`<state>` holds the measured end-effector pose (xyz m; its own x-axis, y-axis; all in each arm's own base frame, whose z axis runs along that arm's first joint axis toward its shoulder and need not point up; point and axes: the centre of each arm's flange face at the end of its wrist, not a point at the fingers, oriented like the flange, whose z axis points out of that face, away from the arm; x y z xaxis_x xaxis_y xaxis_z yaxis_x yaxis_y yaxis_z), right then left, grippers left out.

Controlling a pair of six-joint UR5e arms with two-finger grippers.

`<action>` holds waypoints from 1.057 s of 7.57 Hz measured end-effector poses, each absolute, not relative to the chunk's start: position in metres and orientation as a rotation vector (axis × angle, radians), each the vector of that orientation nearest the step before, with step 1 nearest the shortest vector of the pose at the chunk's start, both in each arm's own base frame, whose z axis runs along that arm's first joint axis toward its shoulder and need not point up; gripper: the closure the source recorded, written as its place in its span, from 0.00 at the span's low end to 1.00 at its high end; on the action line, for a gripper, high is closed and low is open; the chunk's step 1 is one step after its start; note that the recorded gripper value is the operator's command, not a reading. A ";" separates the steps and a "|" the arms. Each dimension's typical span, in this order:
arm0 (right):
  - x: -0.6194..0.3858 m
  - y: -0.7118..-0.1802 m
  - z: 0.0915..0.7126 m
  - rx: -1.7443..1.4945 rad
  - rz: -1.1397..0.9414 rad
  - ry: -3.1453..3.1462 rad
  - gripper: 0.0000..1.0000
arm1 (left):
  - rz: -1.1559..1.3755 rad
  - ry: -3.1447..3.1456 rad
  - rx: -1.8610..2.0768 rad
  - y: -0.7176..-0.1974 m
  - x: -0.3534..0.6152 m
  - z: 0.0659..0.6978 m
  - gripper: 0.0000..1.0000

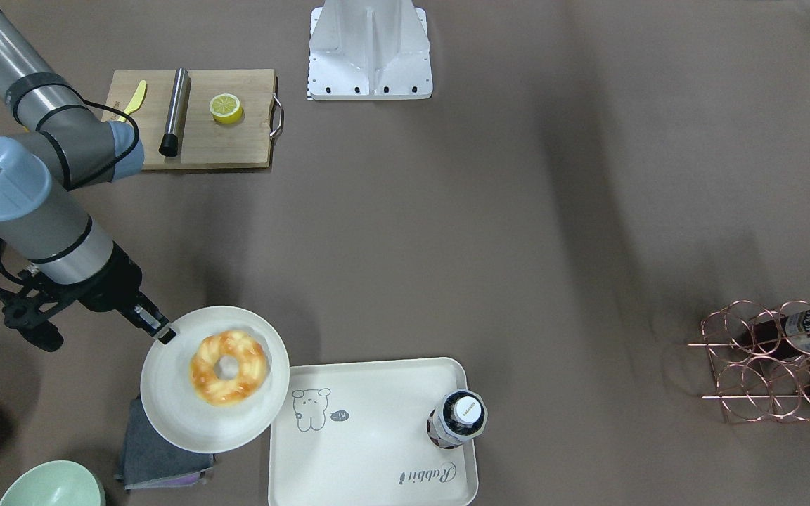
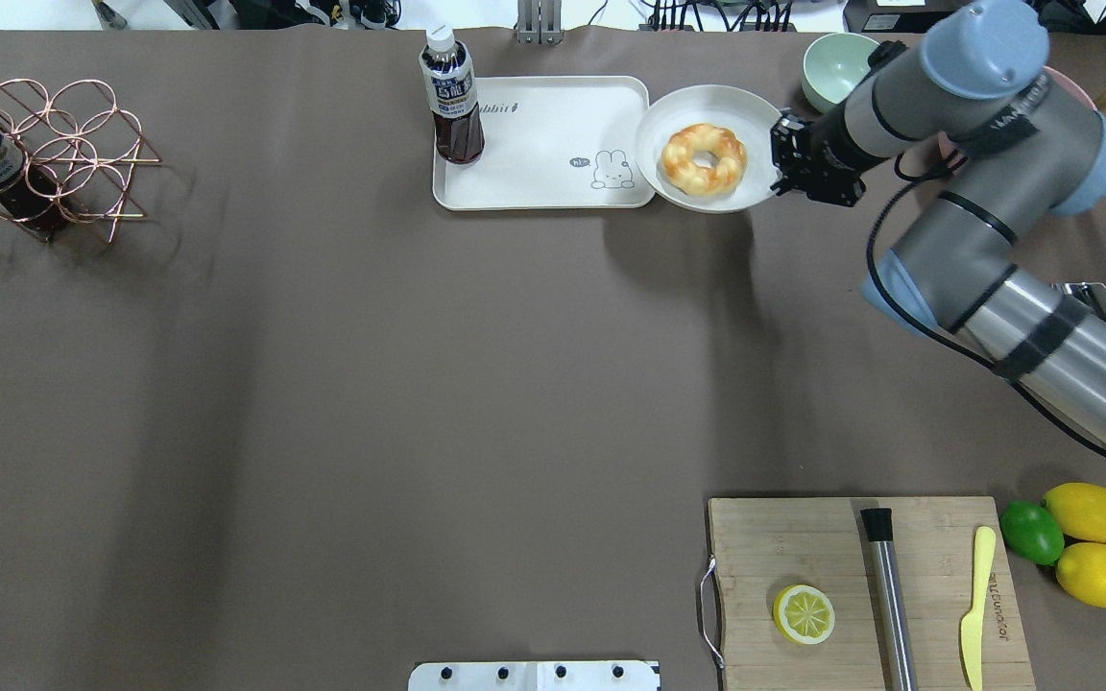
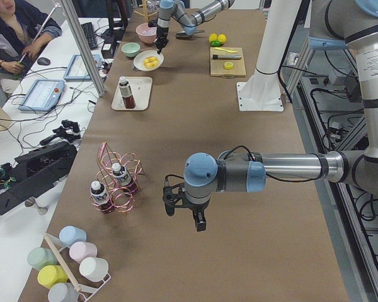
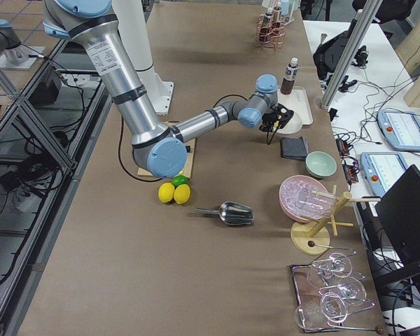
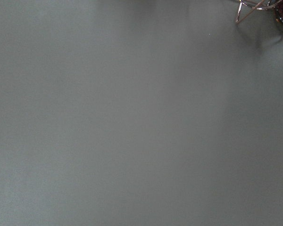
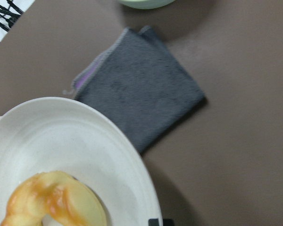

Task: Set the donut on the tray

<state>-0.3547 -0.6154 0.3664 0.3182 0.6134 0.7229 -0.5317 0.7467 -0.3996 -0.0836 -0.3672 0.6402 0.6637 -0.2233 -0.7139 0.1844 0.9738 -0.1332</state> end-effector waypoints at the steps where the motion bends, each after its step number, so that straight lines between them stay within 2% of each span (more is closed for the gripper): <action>1: -0.382 -0.640 0.331 -0.115 0.843 -0.983 1.00 | -0.230 0.813 -0.049 -0.368 -0.084 0.639 0.01; 3: -0.443 -0.662 0.281 -0.113 1.010 -0.932 1.00 | -0.227 0.811 -0.045 -0.371 -0.084 0.638 0.01; 6: -0.520 -0.655 0.250 -0.101 1.144 -0.896 0.99 | -0.227 0.809 -0.044 -0.372 -0.084 0.638 0.01; 7: -0.535 -0.647 0.246 -0.094 1.164 -0.895 0.40 | -0.227 0.809 -0.045 -0.371 -0.084 0.638 0.01; 8: -0.546 -0.640 0.243 -0.085 1.191 -0.897 0.02 | -0.227 0.809 -0.046 -0.370 -0.084 0.639 0.01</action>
